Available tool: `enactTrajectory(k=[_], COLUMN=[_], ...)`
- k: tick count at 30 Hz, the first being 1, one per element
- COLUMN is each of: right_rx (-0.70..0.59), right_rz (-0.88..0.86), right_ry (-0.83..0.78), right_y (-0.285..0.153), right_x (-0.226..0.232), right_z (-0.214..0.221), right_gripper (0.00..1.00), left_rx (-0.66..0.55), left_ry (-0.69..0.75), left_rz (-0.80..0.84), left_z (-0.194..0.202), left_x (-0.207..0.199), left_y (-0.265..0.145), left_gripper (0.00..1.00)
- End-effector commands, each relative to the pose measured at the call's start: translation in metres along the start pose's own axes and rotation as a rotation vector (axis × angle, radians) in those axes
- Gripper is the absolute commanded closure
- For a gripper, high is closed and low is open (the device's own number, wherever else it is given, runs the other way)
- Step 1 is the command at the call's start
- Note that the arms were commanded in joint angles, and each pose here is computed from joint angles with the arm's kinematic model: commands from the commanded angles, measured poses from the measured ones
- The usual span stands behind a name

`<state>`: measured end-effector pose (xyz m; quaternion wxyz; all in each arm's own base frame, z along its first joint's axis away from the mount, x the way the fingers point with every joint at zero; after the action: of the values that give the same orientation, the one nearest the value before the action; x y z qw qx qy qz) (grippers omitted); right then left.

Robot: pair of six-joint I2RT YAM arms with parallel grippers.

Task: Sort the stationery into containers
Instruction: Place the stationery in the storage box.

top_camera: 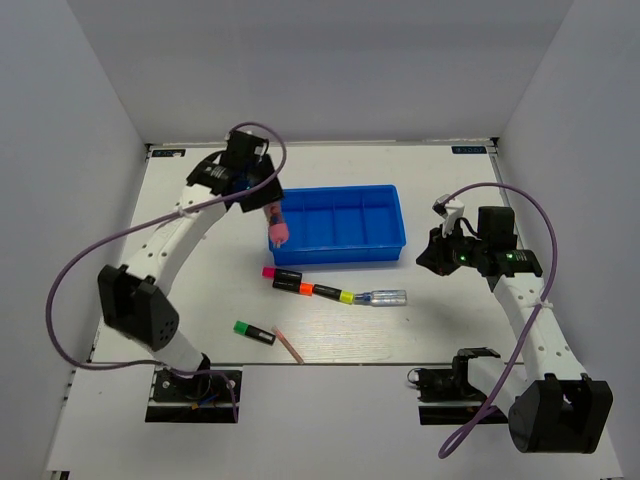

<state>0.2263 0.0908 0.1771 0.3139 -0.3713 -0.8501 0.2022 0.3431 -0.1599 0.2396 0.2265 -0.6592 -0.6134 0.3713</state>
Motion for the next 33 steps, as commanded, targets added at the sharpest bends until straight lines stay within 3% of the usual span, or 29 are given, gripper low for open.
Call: enactTrajectory(k=[1,2,10,18,33], right_rx=[-0.017,-0.017,-0.018,-0.018,-0.013], right_rz=[-0.016,-0.018,-0.018,-0.020,-0.023], right_ry=[-0.020,-0.018,-0.024,-0.028,-0.028], right_y=[-0.001,-0.002,-0.002,-0.002,-0.002], right_x=[0.003,0.004,0.003,0.004,0.004], right_z=[-0.008,-0.008,-0.008,-0.008,-0.006], right_gripper=[0.84,0.82,0.82,0.81,0.74], left_rx=[-0.001,0.043,-0.093,-0.065,-0.039], left_ry=[0.117,0.141,0.220,0.278,0.303], left_rz=[0.219,0.220,0.282,0.284,0.251], left_z=[-0.021,-0.014,-0.049,-0.033,-0.022], left_x=[-0.056,-0.065,-0.124,-0.137,-0.135], left_y=[0.009,0.032,0.070,0.103,0.121], left_gripper=[1.00,1.00,1.00,1.00,1.00])
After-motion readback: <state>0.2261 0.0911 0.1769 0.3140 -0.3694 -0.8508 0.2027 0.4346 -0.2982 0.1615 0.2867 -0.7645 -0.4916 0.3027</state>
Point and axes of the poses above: each gripper's point midway between its finger pads, its own y axis out along the fingers, its own x axis along the line the jaws close on, z = x × y, the point moved 3 cm from there along -y, back along the fingers, and after that the axes turned 11 degrees about y, right-handed, at the moved point
